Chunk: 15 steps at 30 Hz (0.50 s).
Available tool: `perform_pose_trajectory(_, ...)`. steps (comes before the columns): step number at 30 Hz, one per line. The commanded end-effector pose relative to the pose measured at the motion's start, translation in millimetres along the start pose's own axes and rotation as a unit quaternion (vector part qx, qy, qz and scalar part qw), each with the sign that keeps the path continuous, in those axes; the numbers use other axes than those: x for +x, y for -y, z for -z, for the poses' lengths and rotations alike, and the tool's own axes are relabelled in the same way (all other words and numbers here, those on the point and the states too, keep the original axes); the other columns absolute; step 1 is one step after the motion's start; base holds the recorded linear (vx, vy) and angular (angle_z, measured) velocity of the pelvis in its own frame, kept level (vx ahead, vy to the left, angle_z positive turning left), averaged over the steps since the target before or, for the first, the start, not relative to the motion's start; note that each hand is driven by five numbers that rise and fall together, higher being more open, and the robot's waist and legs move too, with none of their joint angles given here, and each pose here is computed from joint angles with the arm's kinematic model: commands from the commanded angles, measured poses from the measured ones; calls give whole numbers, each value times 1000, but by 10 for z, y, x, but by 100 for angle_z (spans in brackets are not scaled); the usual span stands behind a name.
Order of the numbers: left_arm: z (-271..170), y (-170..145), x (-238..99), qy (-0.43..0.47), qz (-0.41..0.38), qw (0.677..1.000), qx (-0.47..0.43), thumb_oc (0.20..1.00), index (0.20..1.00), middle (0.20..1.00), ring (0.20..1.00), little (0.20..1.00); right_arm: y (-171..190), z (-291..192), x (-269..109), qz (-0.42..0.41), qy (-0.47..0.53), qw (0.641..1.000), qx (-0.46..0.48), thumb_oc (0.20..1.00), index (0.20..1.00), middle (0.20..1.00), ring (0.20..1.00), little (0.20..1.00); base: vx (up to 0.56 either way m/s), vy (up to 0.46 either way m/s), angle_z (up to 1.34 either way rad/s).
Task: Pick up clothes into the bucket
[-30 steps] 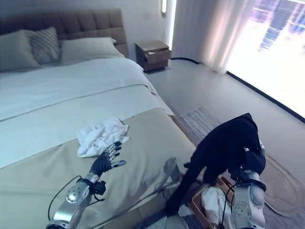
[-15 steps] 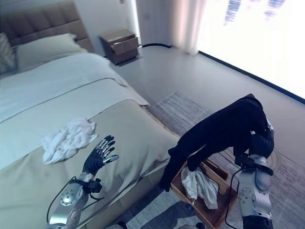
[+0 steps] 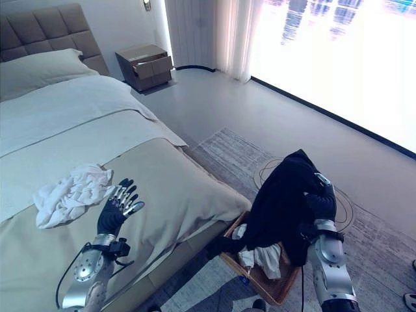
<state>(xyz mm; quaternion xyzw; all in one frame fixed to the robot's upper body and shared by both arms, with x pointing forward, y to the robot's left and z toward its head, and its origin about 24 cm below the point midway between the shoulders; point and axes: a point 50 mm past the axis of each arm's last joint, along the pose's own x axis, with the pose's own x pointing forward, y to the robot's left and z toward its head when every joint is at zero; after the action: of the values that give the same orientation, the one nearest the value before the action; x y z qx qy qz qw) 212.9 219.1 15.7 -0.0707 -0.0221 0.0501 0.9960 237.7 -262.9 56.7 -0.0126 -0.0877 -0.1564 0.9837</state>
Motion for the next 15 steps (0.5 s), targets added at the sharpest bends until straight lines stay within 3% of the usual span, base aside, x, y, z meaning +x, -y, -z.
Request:
perform_pose_trajectory(1,-437,-82,124,119,-20,993,9,1000,1000,1000,1000,1000,-19,-634,316,17,168,985,20,200,200,200,200,200,-23,-2,-43)
perform_pose_trajectory(7,-374,-90,39,102,-9,995,11,1000,1000,1000,1000,1000,112,-795,385,50,201,977,49,200,200,200,200,200,28,88,-16)
perform_pose_trajectory(15,-332,-55,16,87,14,996,2,1000,1000,1000,1000,1000,130,-1188,484,27,270,960,71,200,200,200,200,200,36,44,-18)
